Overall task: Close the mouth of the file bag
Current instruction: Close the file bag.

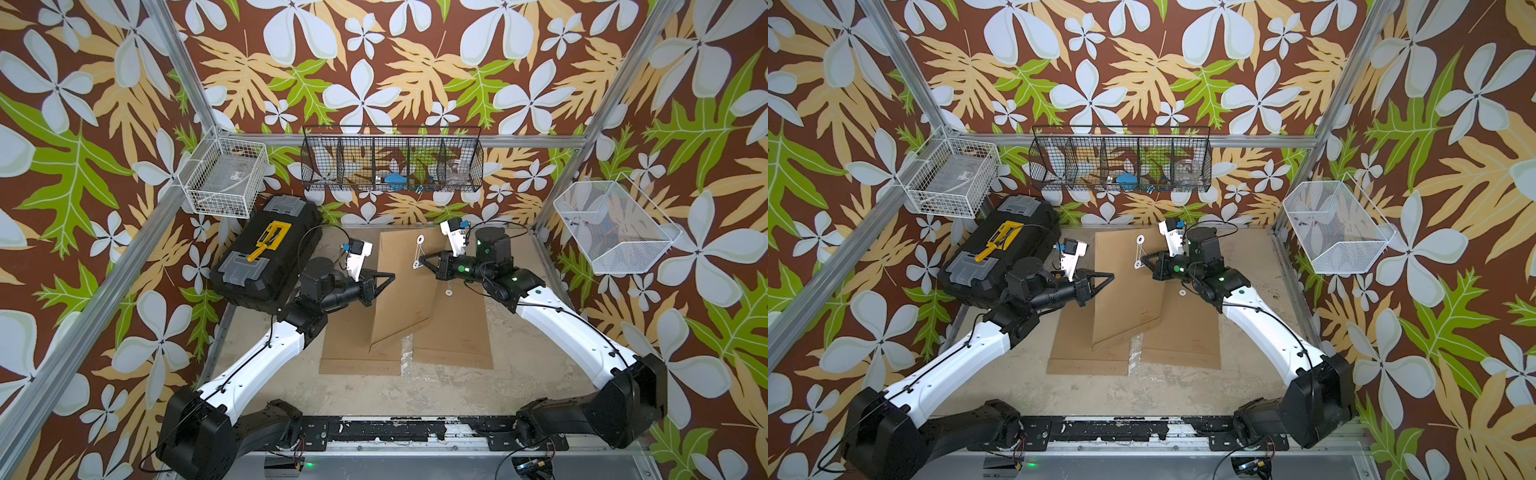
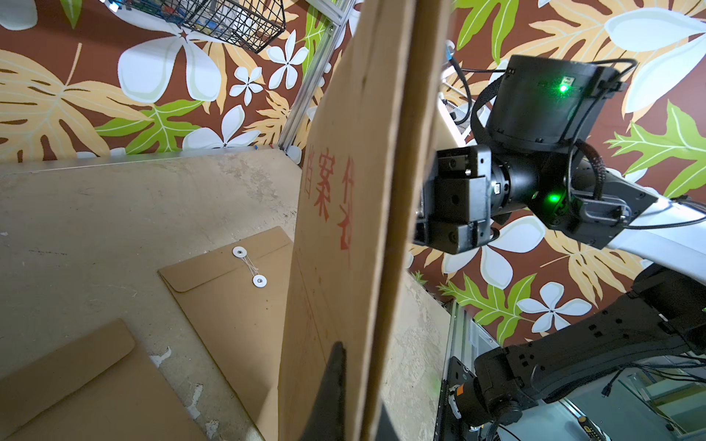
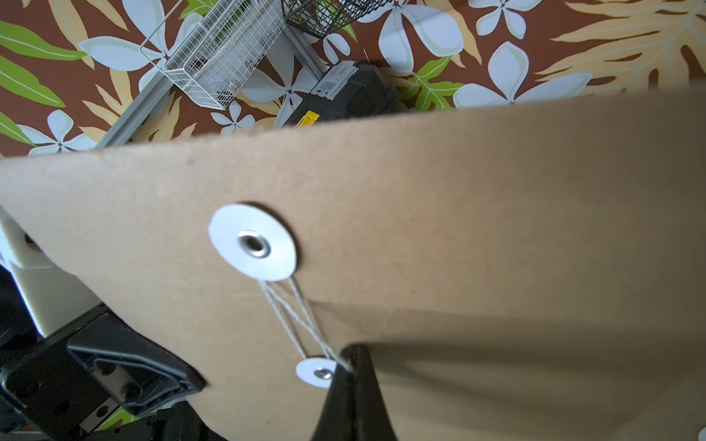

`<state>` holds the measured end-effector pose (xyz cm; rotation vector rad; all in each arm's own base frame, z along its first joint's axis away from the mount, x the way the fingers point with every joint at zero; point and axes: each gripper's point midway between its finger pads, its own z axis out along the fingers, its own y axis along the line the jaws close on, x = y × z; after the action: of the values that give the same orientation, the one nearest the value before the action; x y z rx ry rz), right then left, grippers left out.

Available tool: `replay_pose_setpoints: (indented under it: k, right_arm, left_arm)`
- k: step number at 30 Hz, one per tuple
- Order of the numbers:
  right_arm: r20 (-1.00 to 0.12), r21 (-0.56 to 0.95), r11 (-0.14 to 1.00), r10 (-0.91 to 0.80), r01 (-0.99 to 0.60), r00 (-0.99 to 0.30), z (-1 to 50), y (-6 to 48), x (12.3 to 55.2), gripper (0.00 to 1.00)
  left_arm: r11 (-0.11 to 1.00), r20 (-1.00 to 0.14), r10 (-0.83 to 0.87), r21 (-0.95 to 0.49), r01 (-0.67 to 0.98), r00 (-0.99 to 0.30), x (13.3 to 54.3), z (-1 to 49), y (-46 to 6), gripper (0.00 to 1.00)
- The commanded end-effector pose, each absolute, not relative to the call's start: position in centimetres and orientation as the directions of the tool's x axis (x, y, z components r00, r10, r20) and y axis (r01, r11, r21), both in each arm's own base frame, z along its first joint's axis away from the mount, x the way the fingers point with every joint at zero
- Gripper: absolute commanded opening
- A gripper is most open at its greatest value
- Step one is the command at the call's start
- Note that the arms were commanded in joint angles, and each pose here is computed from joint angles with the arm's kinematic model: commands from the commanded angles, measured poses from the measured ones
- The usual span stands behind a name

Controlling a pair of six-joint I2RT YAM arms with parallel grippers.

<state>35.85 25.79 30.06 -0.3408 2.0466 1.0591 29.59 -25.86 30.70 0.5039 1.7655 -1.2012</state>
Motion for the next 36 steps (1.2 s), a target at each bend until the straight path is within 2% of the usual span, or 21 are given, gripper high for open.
replay_pose_setpoints:
  k: [1, 18, 36]
  right_arm:
    - [-0.76, 0.555, 0.629, 0.116, -0.545, -0.64, 30.26, 25.7, 36.47, 0.0]
    - [-0.75, 0.597, 0.592, 0.175, -0.541, -0.638, 30.65, 26.02, 36.58, 0.02]
    - [-0.729, 0.626, 0.597, 0.219, -0.502, -0.648, 29.87, 25.79, 36.91, 0.09]
  left_arm:
    - [0.425, -0.876, -0.164, -0.477, 0.769, -0.453, 29.56, 32.09, -25.97, 0.0]
    - [0.419, -0.878, -0.168, -0.476, 0.774, -0.449, 29.53, 32.43, -26.05, 0.0]
    - [0.418, -0.876, -0.171, -0.479, 0.772, -0.451, 29.55, 32.53, -26.02, 0.0]
